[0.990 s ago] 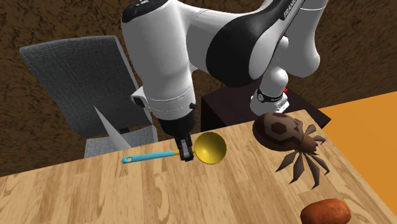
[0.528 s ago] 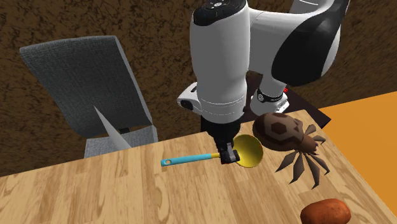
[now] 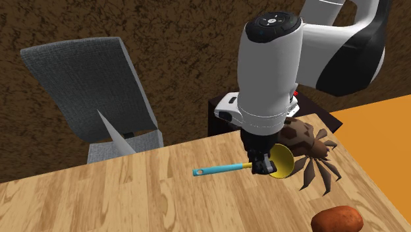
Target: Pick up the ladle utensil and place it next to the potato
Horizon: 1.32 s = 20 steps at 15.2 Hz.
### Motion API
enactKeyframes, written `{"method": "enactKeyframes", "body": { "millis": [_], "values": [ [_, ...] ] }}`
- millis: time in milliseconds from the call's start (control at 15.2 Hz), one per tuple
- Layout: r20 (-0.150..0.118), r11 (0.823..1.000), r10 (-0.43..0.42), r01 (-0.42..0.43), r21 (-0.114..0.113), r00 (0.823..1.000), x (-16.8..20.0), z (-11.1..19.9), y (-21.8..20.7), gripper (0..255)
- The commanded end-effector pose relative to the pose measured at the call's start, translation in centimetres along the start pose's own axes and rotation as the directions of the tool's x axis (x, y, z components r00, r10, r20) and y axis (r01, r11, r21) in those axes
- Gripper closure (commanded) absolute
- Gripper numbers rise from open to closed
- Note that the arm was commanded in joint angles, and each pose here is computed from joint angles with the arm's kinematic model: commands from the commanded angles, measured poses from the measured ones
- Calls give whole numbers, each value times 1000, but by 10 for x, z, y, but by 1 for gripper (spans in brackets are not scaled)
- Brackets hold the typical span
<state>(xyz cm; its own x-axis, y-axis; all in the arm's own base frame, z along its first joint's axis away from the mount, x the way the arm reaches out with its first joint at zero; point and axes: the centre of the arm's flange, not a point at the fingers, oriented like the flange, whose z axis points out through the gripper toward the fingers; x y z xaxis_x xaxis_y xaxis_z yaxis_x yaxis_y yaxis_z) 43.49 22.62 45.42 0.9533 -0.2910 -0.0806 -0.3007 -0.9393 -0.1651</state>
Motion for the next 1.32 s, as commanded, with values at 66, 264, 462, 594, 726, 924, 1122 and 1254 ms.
{"method": "enactKeyframes", "body": {
  "millis": [66, 264, 462, 594, 726, 924, 1122, 1254],
  "values": [
    [0, 1000, 0, 0, 0, 1000, 1, 15, 2, 255],
    [0, 1000, 0, 0, 0, 1000, 2, 30, 4, 255],
    [0, 1000, 0, 0, 0, 1000, 4, 46, 7, 255],
    [0, 1000, 0, 0, 0, 1000, 5, 56, 9, 255],
    [0, 1000, 0, 0, 0, 1000, 5, 67, 11, 255],
    [0, 1000, 0, 0, 0, 1000, 7, 82, 13, 255],
    [0, 1000, 0, 0, 0, 1000, 8, 98, 16, 255],
    [0, 1000, 0, 0, 0, 1000, 9, 109, 18, 255]
  ]
}}
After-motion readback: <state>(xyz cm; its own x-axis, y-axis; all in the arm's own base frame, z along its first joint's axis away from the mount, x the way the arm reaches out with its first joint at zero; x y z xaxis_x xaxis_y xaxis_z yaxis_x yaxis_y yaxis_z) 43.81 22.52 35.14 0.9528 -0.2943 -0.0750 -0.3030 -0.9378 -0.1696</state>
